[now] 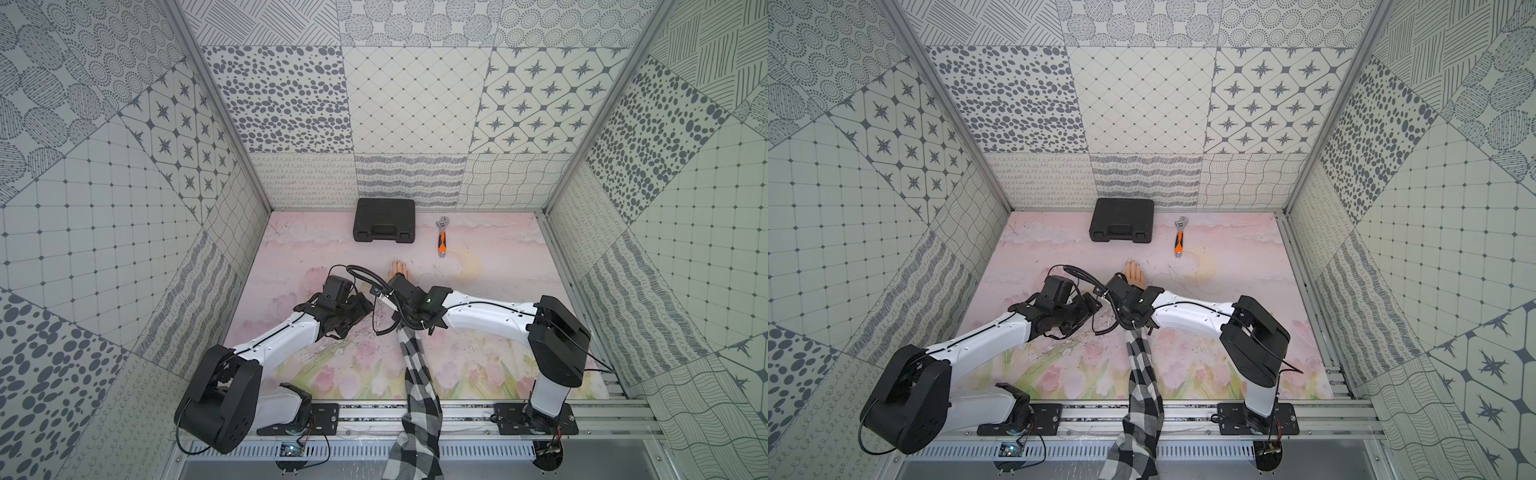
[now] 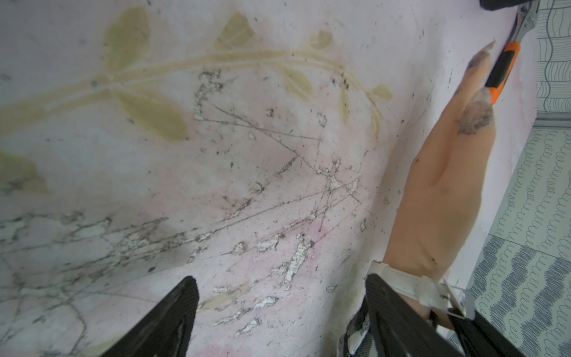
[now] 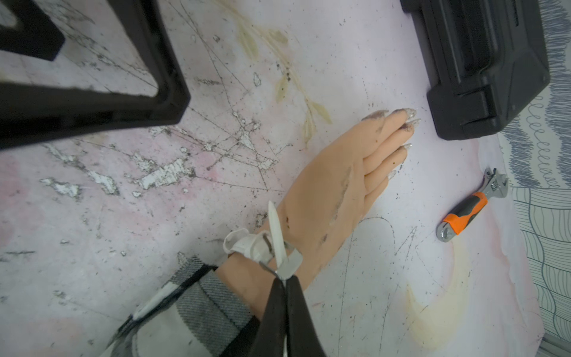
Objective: Take off the watch
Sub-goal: Take off the watch from the hand.
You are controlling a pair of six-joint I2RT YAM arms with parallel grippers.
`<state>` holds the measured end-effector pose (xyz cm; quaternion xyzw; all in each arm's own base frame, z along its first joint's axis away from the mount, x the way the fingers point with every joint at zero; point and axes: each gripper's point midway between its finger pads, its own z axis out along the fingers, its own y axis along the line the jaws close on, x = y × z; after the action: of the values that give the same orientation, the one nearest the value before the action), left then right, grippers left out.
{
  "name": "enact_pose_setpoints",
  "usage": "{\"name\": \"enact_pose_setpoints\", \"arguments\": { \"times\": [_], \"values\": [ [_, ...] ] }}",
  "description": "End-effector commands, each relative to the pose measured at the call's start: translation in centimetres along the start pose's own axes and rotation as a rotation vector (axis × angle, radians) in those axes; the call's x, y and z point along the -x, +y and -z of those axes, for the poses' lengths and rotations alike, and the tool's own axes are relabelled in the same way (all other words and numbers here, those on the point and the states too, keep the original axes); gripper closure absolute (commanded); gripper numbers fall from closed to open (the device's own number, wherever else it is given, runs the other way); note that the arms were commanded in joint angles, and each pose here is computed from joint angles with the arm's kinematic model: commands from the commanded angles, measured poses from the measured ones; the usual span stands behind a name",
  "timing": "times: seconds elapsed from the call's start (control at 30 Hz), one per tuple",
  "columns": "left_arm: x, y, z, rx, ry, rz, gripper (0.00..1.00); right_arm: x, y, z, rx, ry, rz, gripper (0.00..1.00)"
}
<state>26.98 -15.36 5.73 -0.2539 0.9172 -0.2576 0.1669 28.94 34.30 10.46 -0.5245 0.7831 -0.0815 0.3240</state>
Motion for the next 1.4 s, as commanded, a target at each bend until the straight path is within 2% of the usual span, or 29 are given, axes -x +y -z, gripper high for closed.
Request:
{"name": "enact_pose_setpoints", "arguments": {
  "times": [0.0,0.13,0.33,0.37,0.47,0.5,0.57,0.7,0.8,1.03,1.2,1.37],
  "values": [
    [-0.1,-0.3,-0.2,-0.02,0.01,0.006,0.14,2.6,-2.6,1.9,-0.097,-0.09,0.002,1.0],
    [0.2,-1.1,-0.3,-0.039,0.015,0.003,0.14,1.1,-0.6,0.1,-0.037,-0.037,0.067,1.0],
    [0.3,-1.9,-0.5,-0.064,0.024,0.011,0.14,-0.3,0.9,-0.4,0.031,0.007,0.085,1.0],
    [0.2,-1.9,-0.6,-0.066,0.029,0.011,0.14,-0.8,0.9,-0.6,0.022,0.031,0.101,1.0],
    [0.2,-2.0,-0.7,-0.073,0.033,0.018,0.14,-1.7,-1.3,-1.1,-0.119,0.1,0.124,1.0],
    [0.2,-2.2,-0.8,-0.078,0.035,0.019,0.14,-1.5,-2.3,-0.8,-0.171,0.089,0.101,1.0],
    [0.3,-2.4,-0.8,-0.087,0.034,0.024,0.14,-0.2,-3.2,0.5,-0.186,0.023,0.027,1.0],
    [0.3,-2.9,-0.9,-0.102,0.041,0.023,0.14,3.1,-3.1,3.9,-0.054,-0.173,-0.148,1.0],
    [0.3,-3.6,-0.9,-0.125,0.049,0.012,0.14,4.0,-2.5,4.8,0.024,-0.227,-0.195,1.0],
    [1.2,-6.5,-0.4,-0.225,0.031,-0.016,0.14,3.7,-1.5,4.1,0.071,-0.222,-0.207,1.0],
    [2.4,-7.8,0.4,-0.255,-0.02,-0.018,0.14,2.6,-0.5,2.2,0.079,-0.179,-0.201,1.0],
    [2.6,-8.6,0.1,-0.269,-0.006,-0.014,0.13,1.4,0.8,0.0,0.09,-0.125,-0.182,1.0]
  ]
}}
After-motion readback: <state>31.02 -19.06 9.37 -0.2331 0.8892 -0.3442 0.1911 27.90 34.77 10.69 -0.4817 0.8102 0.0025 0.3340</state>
